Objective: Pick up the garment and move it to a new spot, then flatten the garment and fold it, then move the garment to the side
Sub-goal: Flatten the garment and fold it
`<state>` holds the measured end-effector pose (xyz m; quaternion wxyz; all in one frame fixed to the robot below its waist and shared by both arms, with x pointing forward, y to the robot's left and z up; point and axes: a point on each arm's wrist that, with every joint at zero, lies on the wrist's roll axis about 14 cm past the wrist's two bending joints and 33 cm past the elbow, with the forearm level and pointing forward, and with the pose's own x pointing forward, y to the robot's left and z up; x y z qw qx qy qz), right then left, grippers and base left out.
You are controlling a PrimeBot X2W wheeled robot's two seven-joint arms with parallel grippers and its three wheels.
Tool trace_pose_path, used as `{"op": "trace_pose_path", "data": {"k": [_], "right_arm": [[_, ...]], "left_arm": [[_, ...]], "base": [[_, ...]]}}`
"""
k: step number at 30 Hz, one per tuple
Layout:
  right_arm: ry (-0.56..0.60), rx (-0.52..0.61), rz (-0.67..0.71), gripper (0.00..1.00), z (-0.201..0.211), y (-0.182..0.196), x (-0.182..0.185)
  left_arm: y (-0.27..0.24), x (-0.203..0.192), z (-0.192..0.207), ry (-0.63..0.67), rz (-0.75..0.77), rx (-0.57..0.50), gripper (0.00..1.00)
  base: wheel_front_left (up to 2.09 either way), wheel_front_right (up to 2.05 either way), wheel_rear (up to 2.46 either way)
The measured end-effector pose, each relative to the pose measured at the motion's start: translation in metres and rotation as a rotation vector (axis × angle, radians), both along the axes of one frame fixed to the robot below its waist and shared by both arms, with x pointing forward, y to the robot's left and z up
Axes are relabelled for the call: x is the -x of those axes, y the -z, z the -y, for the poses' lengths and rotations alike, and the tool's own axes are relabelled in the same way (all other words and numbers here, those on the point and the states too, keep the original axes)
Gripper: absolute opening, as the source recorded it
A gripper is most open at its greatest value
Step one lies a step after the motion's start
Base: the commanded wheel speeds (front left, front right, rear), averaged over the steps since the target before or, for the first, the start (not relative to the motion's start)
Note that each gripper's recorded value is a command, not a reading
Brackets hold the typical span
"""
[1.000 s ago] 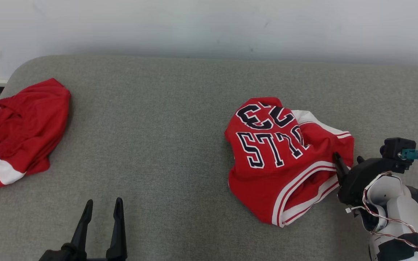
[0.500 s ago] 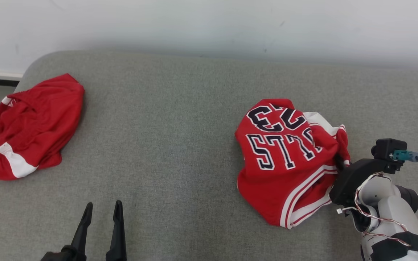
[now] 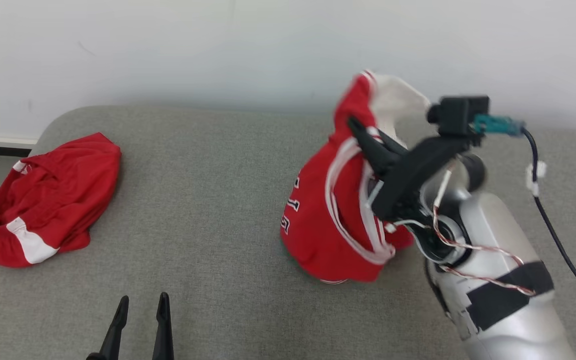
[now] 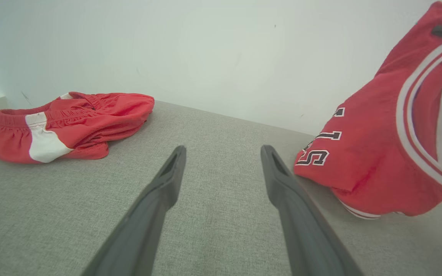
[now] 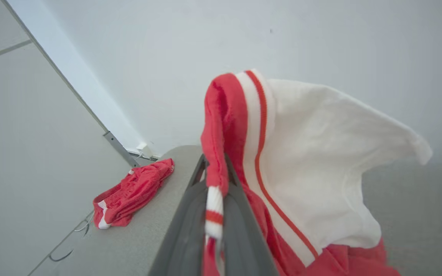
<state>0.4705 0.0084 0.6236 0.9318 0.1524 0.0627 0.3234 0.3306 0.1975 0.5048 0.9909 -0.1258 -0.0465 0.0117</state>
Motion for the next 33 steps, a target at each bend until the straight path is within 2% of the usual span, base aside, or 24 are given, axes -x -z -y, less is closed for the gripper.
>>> {"op": "trace_pose_path", "data": {"k": [5, 6, 11, 16, 18, 23, 26, 30, 33], "right_arm": [[-0.254, -0.184, 0.054, 0.00, -0.062, -0.063, 0.033], [-0.254, -0.184, 0.054, 0.00, -0.062, -0.063, 0.033], [-0.383, -0.237, 0.234, 0.00, -0.100, -0.131, 0.053], [-0.395, -0.355, 0.425, 0.00, -0.105, -0.205, 0.058], [-0.359, -0.368, 0.450, 0.00, -0.101, -0.215, 0.048], [-0.216, -0.292, 0.364, 0.00, -0.083, -0.178, 0.002], [-0.117, -0.211, 0.258, 0.00, -0.061, -0.126, -0.026], [0.075, -0.095, 0.116, 0.00, 0.004, -0.044, -0.061], [0.205, -0.031, 0.029, 0.00, 0.056, 0.007, -0.072]], "left_arm": [[0.000, 0.007, -0.003, -0.012, 0.000, 0.002, 1.00], [0.000, 0.007, -0.003, -0.012, 0.000, 0.002, 1.00], [0.000, 0.010, -0.007, -0.026, 0.001, 0.002, 1.00], [0.000, 0.012, -0.011, -0.041, -0.001, 0.001, 1.00], [0.000, 0.011, -0.012, -0.043, -0.002, 0.001, 1.00], [0.002, 0.009, -0.012, -0.041, -0.007, 0.004, 1.00], [0.003, 0.005, -0.009, -0.031, -0.012, 0.005, 1.00], [0.005, -0.003, -0.001, -0.003, -0.017, 0.006, 1.00], [0.004, -0.010, 0.004, 0.015, -0.012, 0.006, 1.00]], "base": [[0.00, 0.00, 0.00], [0.00, 0.00, 0.00], [0.00, 0.00, 0.00], [0.00, 0.00, 0.00], [0.00, 0.00, 0.00], [0.00, 0.00, 0.00], [0.00, 0.00, 0.00], [0.00, 0.00, 0.00], [0.00, 0.00, 0.00]]}}
